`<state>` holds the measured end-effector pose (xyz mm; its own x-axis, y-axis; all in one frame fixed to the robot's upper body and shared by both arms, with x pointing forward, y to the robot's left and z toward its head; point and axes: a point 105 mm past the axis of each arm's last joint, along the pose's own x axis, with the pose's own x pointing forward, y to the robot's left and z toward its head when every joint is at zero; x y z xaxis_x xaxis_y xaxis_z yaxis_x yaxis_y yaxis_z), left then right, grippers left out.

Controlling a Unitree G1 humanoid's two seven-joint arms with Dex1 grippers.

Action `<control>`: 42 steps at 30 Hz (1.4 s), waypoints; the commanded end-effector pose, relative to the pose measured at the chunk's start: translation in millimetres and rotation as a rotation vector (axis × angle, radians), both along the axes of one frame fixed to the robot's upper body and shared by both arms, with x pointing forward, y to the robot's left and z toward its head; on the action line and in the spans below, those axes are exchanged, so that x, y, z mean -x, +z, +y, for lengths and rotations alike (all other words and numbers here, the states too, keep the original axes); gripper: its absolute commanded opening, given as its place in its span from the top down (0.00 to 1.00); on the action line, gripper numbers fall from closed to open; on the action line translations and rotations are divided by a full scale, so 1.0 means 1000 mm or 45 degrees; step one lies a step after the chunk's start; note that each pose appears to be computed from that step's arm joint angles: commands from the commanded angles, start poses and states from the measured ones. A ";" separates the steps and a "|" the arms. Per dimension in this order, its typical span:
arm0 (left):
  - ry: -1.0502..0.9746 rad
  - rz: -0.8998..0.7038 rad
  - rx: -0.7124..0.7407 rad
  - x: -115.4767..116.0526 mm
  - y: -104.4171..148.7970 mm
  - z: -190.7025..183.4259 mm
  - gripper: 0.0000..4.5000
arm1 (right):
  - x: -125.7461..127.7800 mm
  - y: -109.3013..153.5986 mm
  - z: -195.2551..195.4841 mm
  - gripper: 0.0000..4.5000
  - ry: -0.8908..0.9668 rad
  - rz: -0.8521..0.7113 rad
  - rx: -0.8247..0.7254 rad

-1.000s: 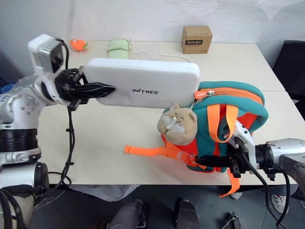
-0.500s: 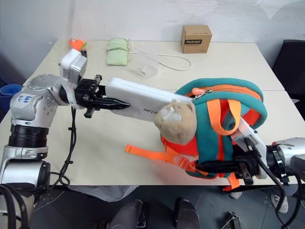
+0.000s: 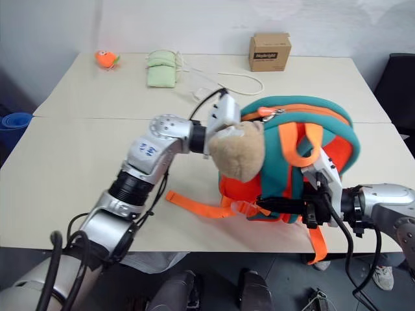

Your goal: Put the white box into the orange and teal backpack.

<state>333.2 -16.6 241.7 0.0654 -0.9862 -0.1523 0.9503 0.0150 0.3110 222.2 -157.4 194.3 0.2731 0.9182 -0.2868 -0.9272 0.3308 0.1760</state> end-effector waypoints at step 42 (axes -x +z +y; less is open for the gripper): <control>0.046 0.272 0.221 0.012 0.076 0.118 0.93 | 0.004 -0.007 -0.006 0.99 -0.107 -0.014 -0.063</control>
